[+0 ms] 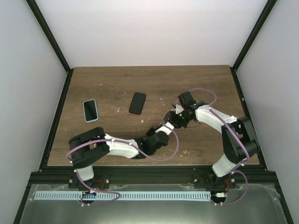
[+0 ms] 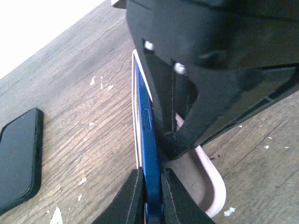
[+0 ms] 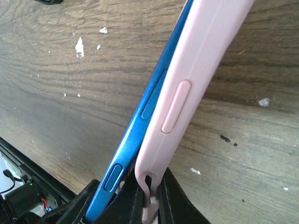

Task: Take the phone out of the phone case
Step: Remove the phone case from the phone, then place the phone case at the center of the board, then place the phone at the center of the board, then move the phone to the center of the board.

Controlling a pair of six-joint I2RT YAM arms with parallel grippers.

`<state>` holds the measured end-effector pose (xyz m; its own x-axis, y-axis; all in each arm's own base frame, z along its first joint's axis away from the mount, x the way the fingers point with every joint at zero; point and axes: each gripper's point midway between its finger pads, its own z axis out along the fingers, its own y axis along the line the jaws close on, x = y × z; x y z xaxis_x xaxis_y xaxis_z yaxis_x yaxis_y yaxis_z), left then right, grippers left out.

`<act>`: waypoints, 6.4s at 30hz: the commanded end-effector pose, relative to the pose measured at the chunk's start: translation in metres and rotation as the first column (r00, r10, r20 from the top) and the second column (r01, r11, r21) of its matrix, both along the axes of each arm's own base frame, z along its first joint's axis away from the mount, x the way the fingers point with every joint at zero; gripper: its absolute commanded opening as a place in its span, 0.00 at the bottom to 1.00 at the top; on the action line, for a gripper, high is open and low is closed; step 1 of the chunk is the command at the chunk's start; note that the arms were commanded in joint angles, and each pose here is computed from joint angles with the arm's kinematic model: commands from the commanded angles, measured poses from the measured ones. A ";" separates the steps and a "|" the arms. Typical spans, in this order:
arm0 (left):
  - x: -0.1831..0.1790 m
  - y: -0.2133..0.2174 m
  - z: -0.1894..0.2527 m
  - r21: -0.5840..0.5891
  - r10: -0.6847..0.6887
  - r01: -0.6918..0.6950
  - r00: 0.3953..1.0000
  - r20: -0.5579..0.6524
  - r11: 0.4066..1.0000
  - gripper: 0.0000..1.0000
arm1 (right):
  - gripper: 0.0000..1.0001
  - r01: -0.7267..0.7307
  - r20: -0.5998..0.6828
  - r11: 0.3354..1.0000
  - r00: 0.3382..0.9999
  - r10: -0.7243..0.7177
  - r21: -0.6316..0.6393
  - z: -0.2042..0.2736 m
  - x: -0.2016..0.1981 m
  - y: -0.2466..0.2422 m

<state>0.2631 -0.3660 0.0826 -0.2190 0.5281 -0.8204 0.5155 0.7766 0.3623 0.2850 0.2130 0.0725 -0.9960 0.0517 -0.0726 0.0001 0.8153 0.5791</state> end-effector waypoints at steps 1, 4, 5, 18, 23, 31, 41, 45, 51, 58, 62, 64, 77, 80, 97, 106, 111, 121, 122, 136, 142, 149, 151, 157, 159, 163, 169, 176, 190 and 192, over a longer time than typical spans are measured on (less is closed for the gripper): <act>0.004 0.034 0.010 -0.018 0.099 -0.099 0.995 -0.001 0.995 0.00 | 0.01 0.078 0.104 0.977 0.993 -0.059 -0.198 -0.012 0.011 -0.047; 0.003 0.039 0.011 -0.053 0.109 -0.110 0.994 -0.019 0.992 0.00 | 0.01 0.084 0.131 0.972 0.990 -0.056 -0.221 -0.012 0.013 -0.052; 0.002 0.041 0.012 -0.067 0.112 -0.114 0.993 -0.028 0.991 0.00 | 0.01 0.088 0.142 0.969 0.988 -0.056 -0.232 -0.011 0.014 -0.054; -0.007 0.058 0.063 -0.356 0.110 -0.124 0.992 -0.059 0.926 0.00 | 0.01 0.166 0.271 0.930 0.960 -0.076 -0.327 0.009 0.033 -0.075; -0.006 0.074 0.073 -0.402 0.131 -0.145 0.989 -0.062 0.904 0.00 | 0.01 0.177 0.354 0.918 0.934 -0.043 -0.356 0.029 0.040 -0.084; -0.008 0.088 0.088 -0.403 0.138 -0.134 0.990 -0.020 0.905 0.00 | 0.01 -0.016 0.565 0.914 0.782 0.264 -0.405 0.082 0.072 -0.104; -0.003 0.086 0.088 -0.291 0.134 -0.121 0.991 0.025 0.949 0.00 | 0.01 -0.197 0.370 0.884 0.853 0.368 -0.424 0.051 0.087 -0.185; -0.001 0.081 0.085 -0.267 0.127 -0.116 0.992 0.024 0.957 0.00 | 0.01 -0.207 0.284 0.898 0.900 0.330 -0.387 0.029 0.087 -0.205; 0.003 0.075 0.073 -0.207 0.127 -0.121 0.992 0.019 0.971 0.00 | 0.01 -0.163 0.215 0.934 0.947 0.238 -0.318 0.008 0.100 -0.230; 0.015 0.057 0.069 -0.100 0.110 -0.102 0.991 0.074 0.990 0.00 | 0.12 -0.102 0.210 0.950 0.963 0.169 -0.295 -0.006 0.124 -0.244; 0.027 0.045 0.071 -0.034 0.116 -0.113 0.987 0.111 0.993 0.00 | 0.29 -0.038 0.226 0.969 0.970 0.094 -0.242 -0.007 0.133 -0.253; 0.032 0.039 0.068 0.003 0.122 -0.123 0.986 0.116 0.992 0.00 | 0.34 -0.018 0.237 0.977 0.969 0.070 -0.215 -0.005 0.132 -0.255; 0.052 -0.006 0.024 0.297 0.125 -0.149 0.987 0.098 0.943 0.00 | 0.41 -0.024 0.575 0.998 0.818 -0.014 0.058 0.106 0.084 -0.196; 0.057 -0.017 0.011 0.354 0.134 -0.152 0.988 0.076 0.923 0.00 | 0.41 -0.021 0.632 0.996 0.774 -0.040 0.088 0.117 0.075 -0.188; 0.034 -0.059 -0.032 0.247 0.042 0.017 0.972 -0.233 0.969 0.56 | 0.43 0.012 0.695 0.994 0.714 -0.085 0.109 0.116 0.067 -0.184; 0.026 -0.025 0.039 -0.066 -0.047 0.026 0.937 -0.347 0.998 0.71 | 0.44 -0.018 0.742 0.995 0.667 -0.058 0.094 0.156 0.071 -0.179; 0.058 0.041 0.044 -0.103 0.070 -0.120 0.915 -0.397 0.987 0.79 | 0.44 -0.146 0.791 0.988 0.609 0.058 0.041 0.177 0.065 -0.144; 0.140 0.132 0.006 -0.095 0.246 -0.355 0.794 -0.556 0.930 1.00 | 0.48 -0.247 0.837 0.968 0.536 0.109 0.032 0.165 0.039 -0.124; 0.146 0.134 0.001 -0.082 0.251 -0.357 0.785 -0.566 0.931 1.00 | 0.48 -0.256 0.835 0.966 0.539 0.110 0.038 0.164 0.037 -0.123; 0.187 0.150 -0.047 0.056 0.331 -0.370 0.742 -0.583 0.927 1.00 | 0.50 -0.284 0.815 0.957 0.569 0.111 0.068 0.158 0.037 -0.120; 0.188 0.152 -0.068 0.105 0.353 -0.370 0.707 -0.614 0.923 1.00 | 0.50 -0.291 0.809 0.954 0.577 0.113 0.075 0.156 0.037 -0.119; 0.184 0.153 -0.078 0.128 0.375 -0.388 0.670 -0.641 0.913 0.96 | 0.53 -0.289 0.804 0.955 0.582 0.117 0.070 0.155 0.038 -0.120; 0.181 0.159 -0.080 0.154 0.401 -0.402 0.657 -0.638 0.903 0.90 | 0.53 -0.288 0.805 0.955 0.581 0.118 0.068 0.155 0.038 -0.120; 0.158 0.172 -0.087 0.214 0.447 -0.420 0.604 -0.660 0.882 0.76 | 0.53 -0.288 0.803 0.955 0.584 0.119 0.068 0.154 0.038 -0.120; 0.146 0.174 -0.085 0.217 0.448 -0.424 0.583 -0.678 0.879 0.72 | 0.53 -0.288 0.801 0.955 0.586 0.119 0.068 0.153 0.039 -0.120; 0.098 0.176 -0.079 0.239 0.460 -0.431 0.535 -0.709 0.870 0.70 | 0.53 -0.289 0.799 0.955 0.590 0.120 0.070 0.153 0.038 -0.120; -0.019 0.177 -0.088 0.303 0.451 -0.381 0.401 -0.797 0.874 0.74 | 0.53 -0.295 0.796 0.952 0.593 0.119 0.078 0.152 0.038 -0.119; -0.056 0.209 -0.089 0.378 0.531 -0.409 0.374 -0.760 0.830 0.95 | 0.53 -0.301 0.789 0.949 0.603 0.116 0.091 0.151 0.039 -0.119; -0.010 0.191 -0.097 0.398 0.518 -0.358 0.357 -0.777 0.845 0.95 | 0.53 -0.300 0.788 0.950 0.604 0.120 0.085 0.151 0.038 -0.119; -0.012 0.192 -0.099 0.399 0.514 -0.353 0.343 -0.786 0.846 0.92 | 0.52 -0.300 0.787 0.950 0.606 0.119 0.088 0.150 0.038 -0.119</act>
<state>0.2716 -0.1983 0.0130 -0.9685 0.2048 -0.1415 0.2043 0.9787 0.0180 0.3205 0.0926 0.2063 -0.6050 -0.0369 -0.7953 -0.6386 0.6191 0.4571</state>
